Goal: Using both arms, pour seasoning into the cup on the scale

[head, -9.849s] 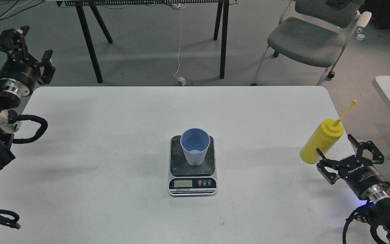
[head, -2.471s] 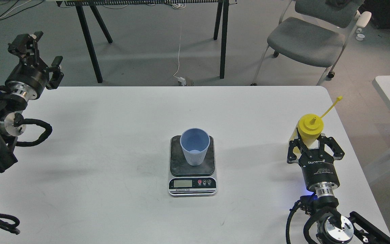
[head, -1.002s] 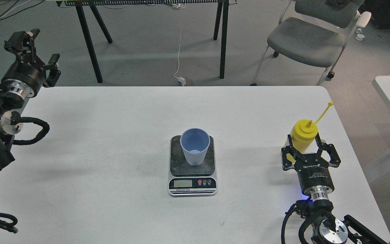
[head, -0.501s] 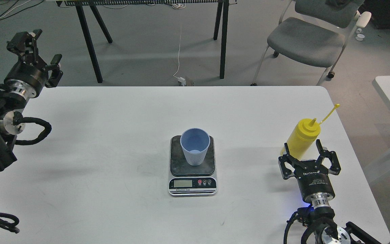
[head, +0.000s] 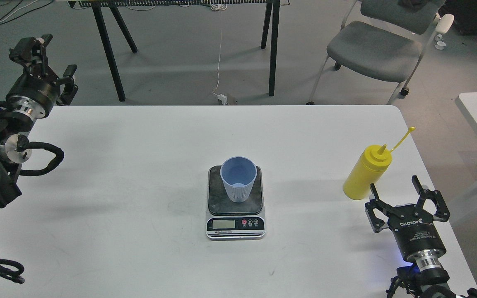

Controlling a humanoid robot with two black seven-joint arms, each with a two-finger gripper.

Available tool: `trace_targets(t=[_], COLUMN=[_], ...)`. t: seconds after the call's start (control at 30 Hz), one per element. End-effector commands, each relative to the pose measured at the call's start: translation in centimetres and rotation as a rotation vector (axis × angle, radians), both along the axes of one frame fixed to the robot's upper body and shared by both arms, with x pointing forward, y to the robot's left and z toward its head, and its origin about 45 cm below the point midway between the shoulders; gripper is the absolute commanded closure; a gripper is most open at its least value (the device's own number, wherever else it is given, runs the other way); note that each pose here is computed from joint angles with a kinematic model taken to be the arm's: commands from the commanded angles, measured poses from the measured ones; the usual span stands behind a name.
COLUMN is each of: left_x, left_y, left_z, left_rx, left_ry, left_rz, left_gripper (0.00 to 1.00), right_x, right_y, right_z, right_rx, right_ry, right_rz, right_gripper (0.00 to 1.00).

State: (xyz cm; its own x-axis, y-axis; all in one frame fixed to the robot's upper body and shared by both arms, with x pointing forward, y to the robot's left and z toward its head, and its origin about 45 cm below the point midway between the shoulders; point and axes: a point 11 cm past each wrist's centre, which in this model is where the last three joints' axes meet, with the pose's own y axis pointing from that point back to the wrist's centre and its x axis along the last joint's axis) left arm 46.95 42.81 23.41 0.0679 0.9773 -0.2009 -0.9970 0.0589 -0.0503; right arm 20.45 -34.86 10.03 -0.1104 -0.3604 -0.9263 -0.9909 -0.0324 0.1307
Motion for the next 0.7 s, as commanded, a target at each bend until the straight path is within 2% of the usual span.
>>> trace_targets(t=[0.0, 0.2, 0.4, 0.53, 0.67], left_x=[0.0, 0.0, 0.1, 0.2, 0.2], left_y=[0.1, 0.1, 0.0, 0.0, 0.1], left_z=[0.1, 0.0, 0.2, 0.4, 0.4], left_rx=[0.000, -0.002, -0.006, -0.007, -0.009], left_ry=[-0.001, -0.001, -0.005, -0.011, -0.012], left_rz=[0.002, 0.003, 0.003, 0.003, 0.006], left_gripper=[0.13, 0.13, 0.13, 0.13, 0.12], right_x=[-1.8, -1.5, 4.8, 9.8, 16.9], right_y=[-3.6, -15.0, -25.6, -27.6, -23.6], right_z=[0.3, 4.0, 15.3, 20.9, 22.8], right_rx=[-0.117, -0.486, -0.993, -1.187, -1.216], right_ry=[0.053, 0.115, 0.002, -0.042, -0.080], right_rz=[0.016, -0.001, -0.047, -0.060, 0.041], right_gripper=[0.06, 0.05, 0.05, 0.05, 0.05])
